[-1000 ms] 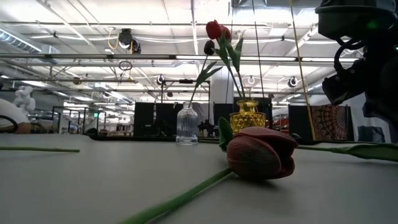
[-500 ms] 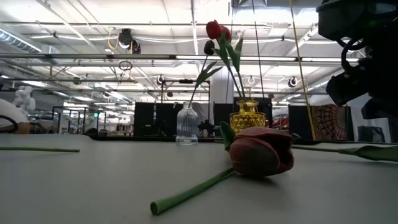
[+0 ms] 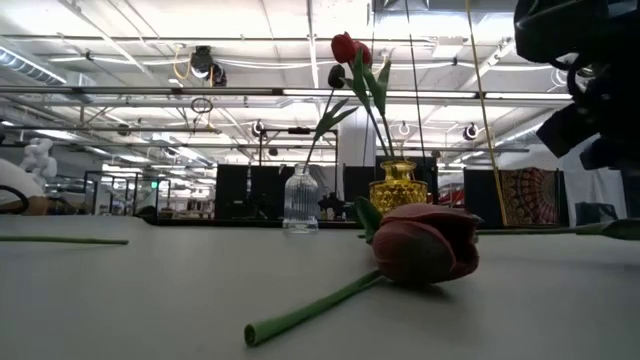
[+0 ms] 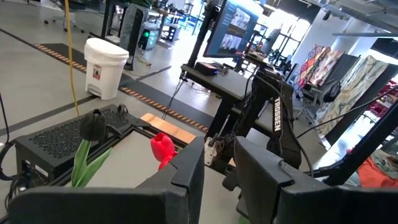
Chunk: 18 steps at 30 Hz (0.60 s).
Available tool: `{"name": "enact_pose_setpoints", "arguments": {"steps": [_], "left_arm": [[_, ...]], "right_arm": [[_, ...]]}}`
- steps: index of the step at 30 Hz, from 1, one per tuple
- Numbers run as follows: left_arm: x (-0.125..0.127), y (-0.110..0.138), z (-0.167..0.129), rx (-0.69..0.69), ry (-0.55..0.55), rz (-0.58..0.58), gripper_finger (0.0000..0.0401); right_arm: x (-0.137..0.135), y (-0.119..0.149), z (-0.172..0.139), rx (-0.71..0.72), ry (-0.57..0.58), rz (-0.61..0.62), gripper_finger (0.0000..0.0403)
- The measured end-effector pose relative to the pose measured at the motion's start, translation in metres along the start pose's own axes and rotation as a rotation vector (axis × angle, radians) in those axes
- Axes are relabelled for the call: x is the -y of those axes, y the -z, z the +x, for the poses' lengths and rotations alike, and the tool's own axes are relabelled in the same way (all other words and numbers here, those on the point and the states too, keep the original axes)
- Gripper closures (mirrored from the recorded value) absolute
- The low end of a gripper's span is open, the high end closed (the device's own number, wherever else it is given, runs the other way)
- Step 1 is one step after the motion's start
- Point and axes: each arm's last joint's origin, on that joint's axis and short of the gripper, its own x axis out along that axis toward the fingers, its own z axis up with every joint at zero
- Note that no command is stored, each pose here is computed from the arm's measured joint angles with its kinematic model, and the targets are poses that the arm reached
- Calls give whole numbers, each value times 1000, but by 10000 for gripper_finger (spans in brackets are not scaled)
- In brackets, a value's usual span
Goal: Sort flowers into vase by color
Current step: Put the right black tulip into the top transparent vase
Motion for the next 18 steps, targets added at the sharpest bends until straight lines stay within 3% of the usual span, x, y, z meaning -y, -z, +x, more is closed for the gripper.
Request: {"name": "enact_pose_setpoints", "arguments": {"steps": [10, 18], "left_arm": [[0, 0, 0, 0, 0, 0, 306], [0, 0, 0, 0, 0, 1, 306]], "right_arm": [[-2, 6, -23, -75, 64, -26, 403], [-13, 8, -60, -83, 74, -64, 403]]}}
